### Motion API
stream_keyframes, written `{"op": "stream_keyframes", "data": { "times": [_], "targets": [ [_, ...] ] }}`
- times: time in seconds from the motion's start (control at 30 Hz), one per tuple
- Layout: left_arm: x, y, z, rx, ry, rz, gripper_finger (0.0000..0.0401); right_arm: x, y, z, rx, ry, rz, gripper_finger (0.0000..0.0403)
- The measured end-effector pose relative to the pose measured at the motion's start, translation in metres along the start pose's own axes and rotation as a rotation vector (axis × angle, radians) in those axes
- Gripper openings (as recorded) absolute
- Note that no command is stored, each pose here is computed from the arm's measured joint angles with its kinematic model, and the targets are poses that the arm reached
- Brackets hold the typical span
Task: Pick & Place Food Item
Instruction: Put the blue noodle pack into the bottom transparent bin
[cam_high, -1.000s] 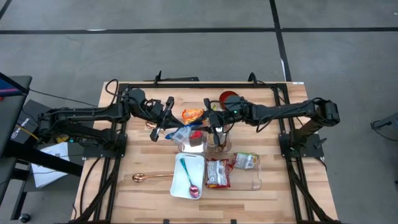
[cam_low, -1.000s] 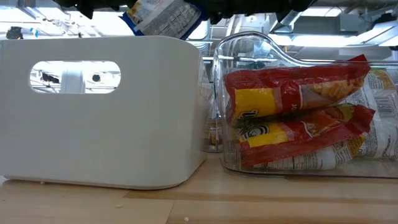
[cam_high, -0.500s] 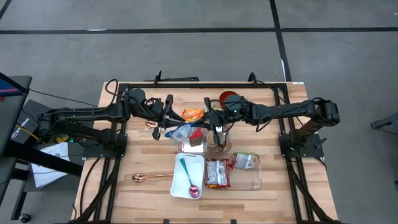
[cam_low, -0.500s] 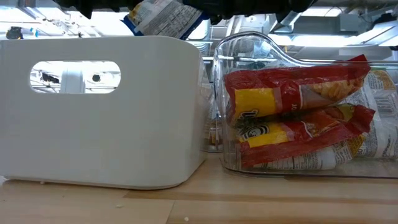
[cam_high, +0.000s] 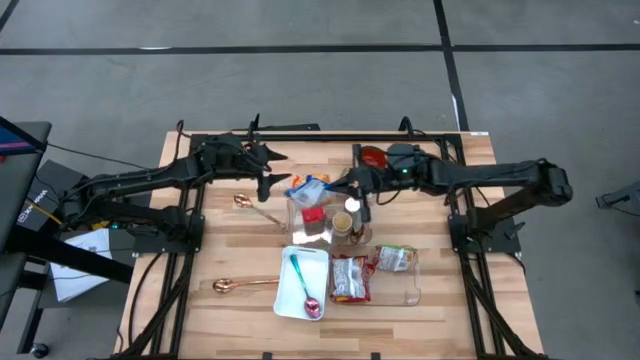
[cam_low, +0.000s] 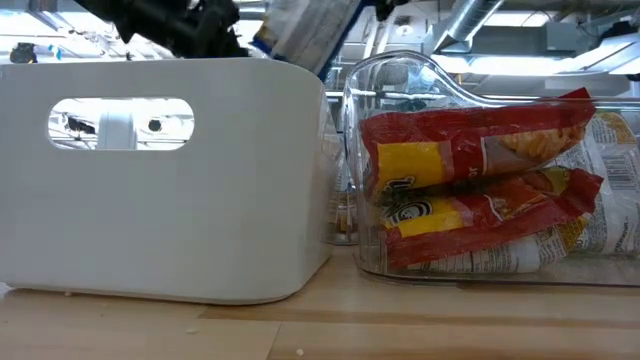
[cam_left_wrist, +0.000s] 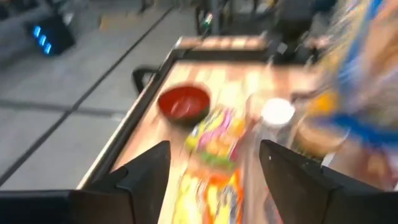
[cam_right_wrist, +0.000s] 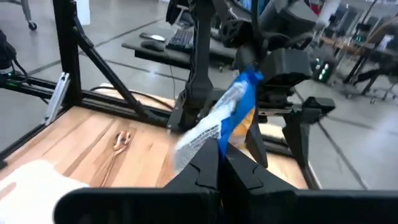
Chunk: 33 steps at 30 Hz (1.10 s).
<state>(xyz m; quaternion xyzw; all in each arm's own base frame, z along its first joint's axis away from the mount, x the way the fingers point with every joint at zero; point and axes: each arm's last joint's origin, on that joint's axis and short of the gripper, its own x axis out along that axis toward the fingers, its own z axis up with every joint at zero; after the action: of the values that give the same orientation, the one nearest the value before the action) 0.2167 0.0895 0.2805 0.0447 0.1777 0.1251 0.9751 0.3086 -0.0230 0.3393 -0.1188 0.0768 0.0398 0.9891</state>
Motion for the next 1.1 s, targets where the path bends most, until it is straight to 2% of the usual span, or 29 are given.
{"op": "stream_keyframes", "data": {
  "times": [0.13,0.27,0.37,0.5,0.7,0.9,1.1],
  "targets": [
    [-0.001,0.002,-0.012,-0.013,0.134,0.057,0.0251,-0.018,0.003,0.003,0.033,0.084,-0.037,0.0],
    [-0.003,-0.002,-0.024,-0.033,0.265,0.042,0.0251,-0.035,0.011,0.002,0.06,0.205,-0.101,0.0],
    [-0.005,-0.006,-0.03,-0.072,0.33,0.023,0.0252,-0.047,0.02,0.004,0.116,0.246,-0.091,0.0],
    [-0.006,-0.016,-0.034,-0.063,0.383,-0.019,0.0255,-0.06,0.038,0.007,0.161,0.299,-0.048,0.0],
    [-0.006,-0.027,-0.033,-0.047,0.389,-0.067,0.0256,-0.078,0.063,0.011,0.221,0.355,-0.038,0.0],
    [-0.005,-0.039,-0.029,-0.042,0.36,-0.108,0.0253,-0.09,0.095,0.014,0.289,0.383,0.047,0.0],
    [-0.004,-0.049,-0.025,-0.04,0.324,-0.142,0.0257,-0.097,0.124,0.013,0.309,0.419,0.025,0.0]
  ]
}}
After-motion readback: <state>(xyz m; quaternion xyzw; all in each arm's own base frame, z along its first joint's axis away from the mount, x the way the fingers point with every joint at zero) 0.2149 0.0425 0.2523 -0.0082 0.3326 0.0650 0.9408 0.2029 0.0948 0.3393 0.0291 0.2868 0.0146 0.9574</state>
